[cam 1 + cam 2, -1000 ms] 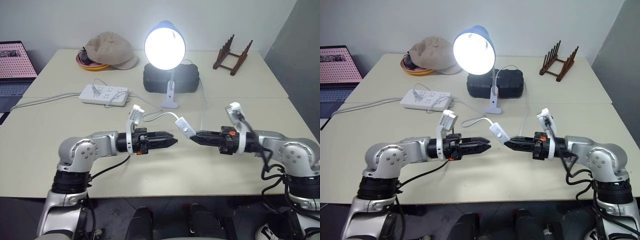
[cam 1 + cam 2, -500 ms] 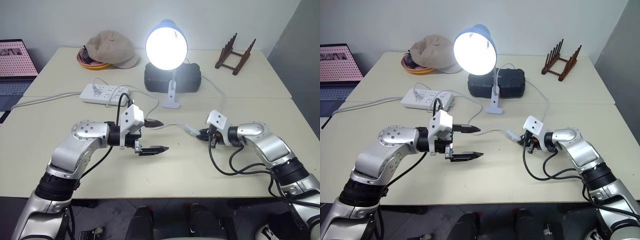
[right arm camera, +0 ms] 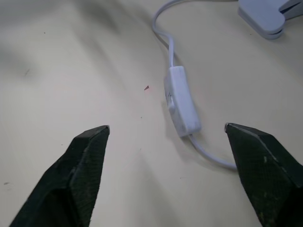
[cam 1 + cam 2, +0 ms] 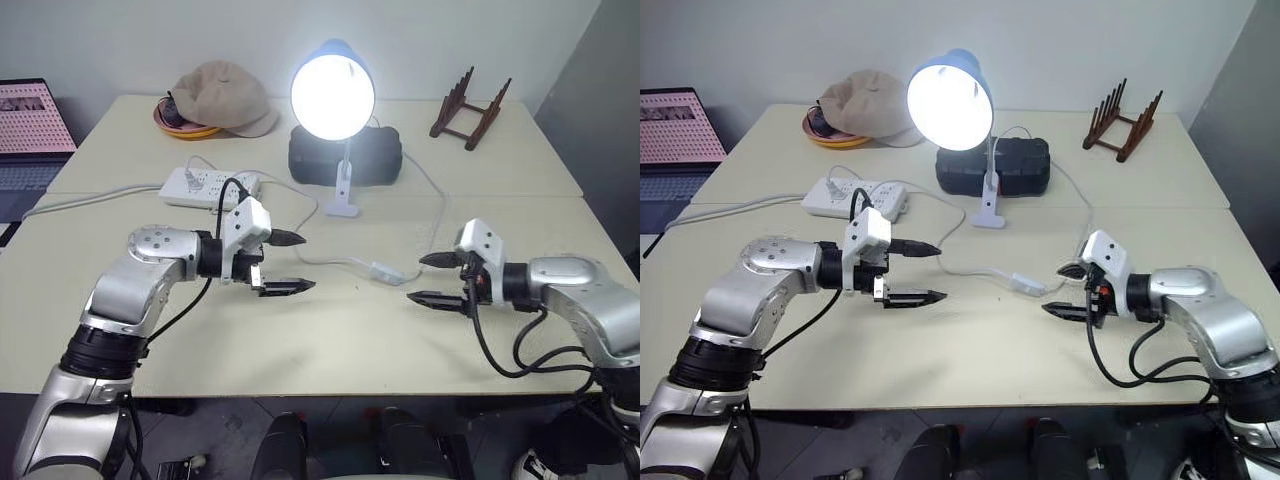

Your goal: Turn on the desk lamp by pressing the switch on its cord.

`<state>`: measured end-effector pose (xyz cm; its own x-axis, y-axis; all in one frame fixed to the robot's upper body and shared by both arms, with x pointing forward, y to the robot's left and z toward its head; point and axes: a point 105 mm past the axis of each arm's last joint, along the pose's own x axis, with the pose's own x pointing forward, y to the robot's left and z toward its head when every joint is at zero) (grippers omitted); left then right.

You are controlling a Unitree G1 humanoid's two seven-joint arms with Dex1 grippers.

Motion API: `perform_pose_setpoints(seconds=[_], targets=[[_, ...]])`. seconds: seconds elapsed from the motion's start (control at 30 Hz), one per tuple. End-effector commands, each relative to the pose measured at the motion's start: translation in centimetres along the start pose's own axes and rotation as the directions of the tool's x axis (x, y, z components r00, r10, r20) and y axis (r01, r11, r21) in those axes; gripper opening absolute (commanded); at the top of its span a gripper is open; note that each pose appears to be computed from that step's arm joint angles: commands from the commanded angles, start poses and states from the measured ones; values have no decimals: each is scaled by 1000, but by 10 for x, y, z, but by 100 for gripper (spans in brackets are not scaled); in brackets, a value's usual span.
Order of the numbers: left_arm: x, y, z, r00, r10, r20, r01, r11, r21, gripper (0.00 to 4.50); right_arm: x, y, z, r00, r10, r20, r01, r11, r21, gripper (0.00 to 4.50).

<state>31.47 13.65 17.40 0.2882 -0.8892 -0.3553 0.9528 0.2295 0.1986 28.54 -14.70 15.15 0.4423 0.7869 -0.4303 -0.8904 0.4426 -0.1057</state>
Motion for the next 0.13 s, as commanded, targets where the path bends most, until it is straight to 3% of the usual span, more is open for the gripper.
perform_pose_setpoints(seconds=[0.03, 0.13], targets=[[-9, 13, 15, 1000, 17, -1, -17, 998, 58, 450, -23, 15, 12, 999, -22, 34, 23, 1000, -15, 448], [-8, 14, 16, 1000, -3, -8, 3, 998, 70, 450, -24, 23, 8, 998, -43, 41, 42, 999, 15, 448]])
